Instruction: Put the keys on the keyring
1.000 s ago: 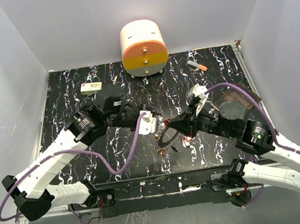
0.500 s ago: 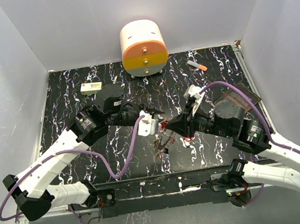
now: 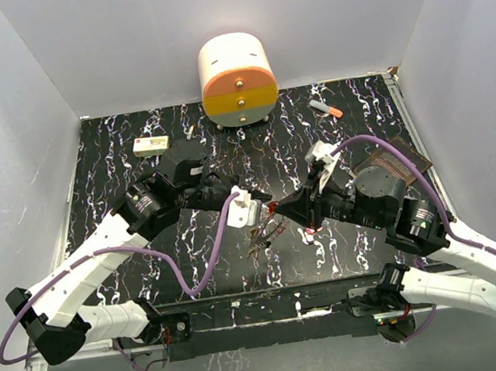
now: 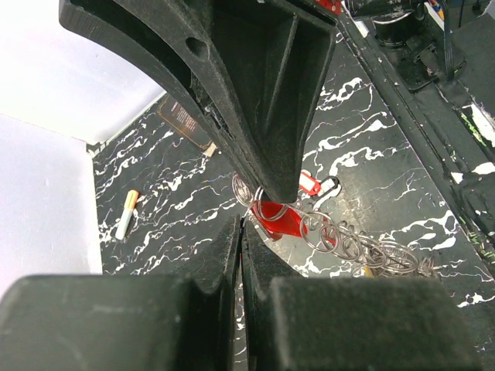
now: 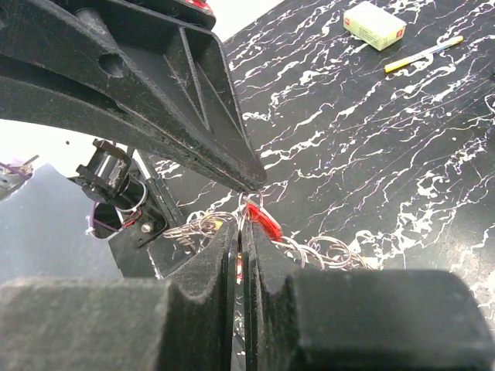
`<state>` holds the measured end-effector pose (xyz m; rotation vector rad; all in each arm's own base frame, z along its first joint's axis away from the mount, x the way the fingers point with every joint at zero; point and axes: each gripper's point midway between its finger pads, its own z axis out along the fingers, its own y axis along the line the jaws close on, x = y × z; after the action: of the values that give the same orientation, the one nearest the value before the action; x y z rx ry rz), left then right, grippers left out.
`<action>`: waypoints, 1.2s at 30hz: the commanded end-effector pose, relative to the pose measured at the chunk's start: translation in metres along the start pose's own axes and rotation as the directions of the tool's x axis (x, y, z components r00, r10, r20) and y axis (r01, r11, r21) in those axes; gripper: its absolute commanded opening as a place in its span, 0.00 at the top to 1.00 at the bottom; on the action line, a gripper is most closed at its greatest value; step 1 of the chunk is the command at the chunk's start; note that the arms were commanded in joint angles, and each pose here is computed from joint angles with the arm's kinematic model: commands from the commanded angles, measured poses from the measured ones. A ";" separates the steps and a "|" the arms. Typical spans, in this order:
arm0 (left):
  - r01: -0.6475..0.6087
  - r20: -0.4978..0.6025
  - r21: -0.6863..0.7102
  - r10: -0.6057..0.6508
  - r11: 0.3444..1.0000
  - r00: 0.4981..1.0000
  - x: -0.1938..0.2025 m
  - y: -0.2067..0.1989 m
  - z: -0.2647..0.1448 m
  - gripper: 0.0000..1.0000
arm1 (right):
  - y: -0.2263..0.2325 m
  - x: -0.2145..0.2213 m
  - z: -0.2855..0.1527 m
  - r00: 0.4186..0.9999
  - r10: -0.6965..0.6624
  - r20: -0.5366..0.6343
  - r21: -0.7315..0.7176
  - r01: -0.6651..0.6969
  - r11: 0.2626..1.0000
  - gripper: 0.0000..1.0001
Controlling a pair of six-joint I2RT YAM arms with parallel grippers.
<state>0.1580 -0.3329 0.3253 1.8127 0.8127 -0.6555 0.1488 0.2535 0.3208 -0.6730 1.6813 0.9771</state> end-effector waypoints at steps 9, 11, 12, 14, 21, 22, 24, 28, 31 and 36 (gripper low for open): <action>-0.007 0.066 0.011 0.006 1.000 0.998 -0.018 -0.011 -0.008 1.00 | -0.001 -0.067 -0.016 0.962 -0.002 0.274 0.044 -0.010 0.999 0.92; -0.002 0.067 0.006 0.001 1.000 0.998 -0.017 -0.010 -0.007 1.00 | -0.001 -0.070 -0.017 0.958 -0.001 0.285 0.048 -0.013 0.999 0.92; 0.003 0.066 0.006 -0.003 1.000 0.998 -0.016 -0.010 -0.006 1.00 | -0.001 -0.071 -0.018 0.957 0.000 0.289 0.045 -0.013 0.999 0.92; 0.012 0.066 0.006 -0.012 1.000 0.998 -0.016 -0.010 -0.006 1.00 | 0.000 -0.072 -0.017 0.955 0.000 0.296 0.043 -0.014 0.999 0.92; -0.015 0.043 -0.120 0.021 0.993 0.999 -0.015 0.013 -0.009 1.00 | 0.003 -0.067 -0.015 0.963 0.008 0.271 0.019 -0.013 1.000 0.92; -0.031 0.040 -0.146 0.037 0.989 0.999 -0.015 0.018 -0.011 1.00 | 0.004 -0.066 -0.016 0.963 0.008 0.269 0.019 -0.014 1.000 0.92; -0.060 0.039 -0.199 0.069 0.978 0.997 -0.019 0.025 -0.017 1.00 | 0.004 -0.066 -0.017 0.963 0.009 0.268 0.018 -0.015 1.000 0.92; -0.086 0.056 -0.270 0.105 0.959 0.993 -0.026 0.034 -0.023 0.86 | 0.005 -0.064 -0.016 0.966 0.012 0.258 0.013 -0.016 1.000 0.92; -0.084 0.068 -0.268 0.106 0.960 0.992 -0.026 0.033 -0.022 0.69 | 0.005 -0.061 -0.013 0.969 0.014 0.246 0.008 -0.016 1.000 0.92; -0.058 0.089 -0.242 0.082 0.969 0.993 -0.028 0.032 -0.016 0.57 | 0.007 -0.060 -0.010 0.971 0.014 0.237 -0.003 -0.014 1.000 0.92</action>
<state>0.1727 -0.3296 0.3571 1.5962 0.7610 -0.5372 0.1584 0.2437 0.3471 -0.5543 1.6005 0.9660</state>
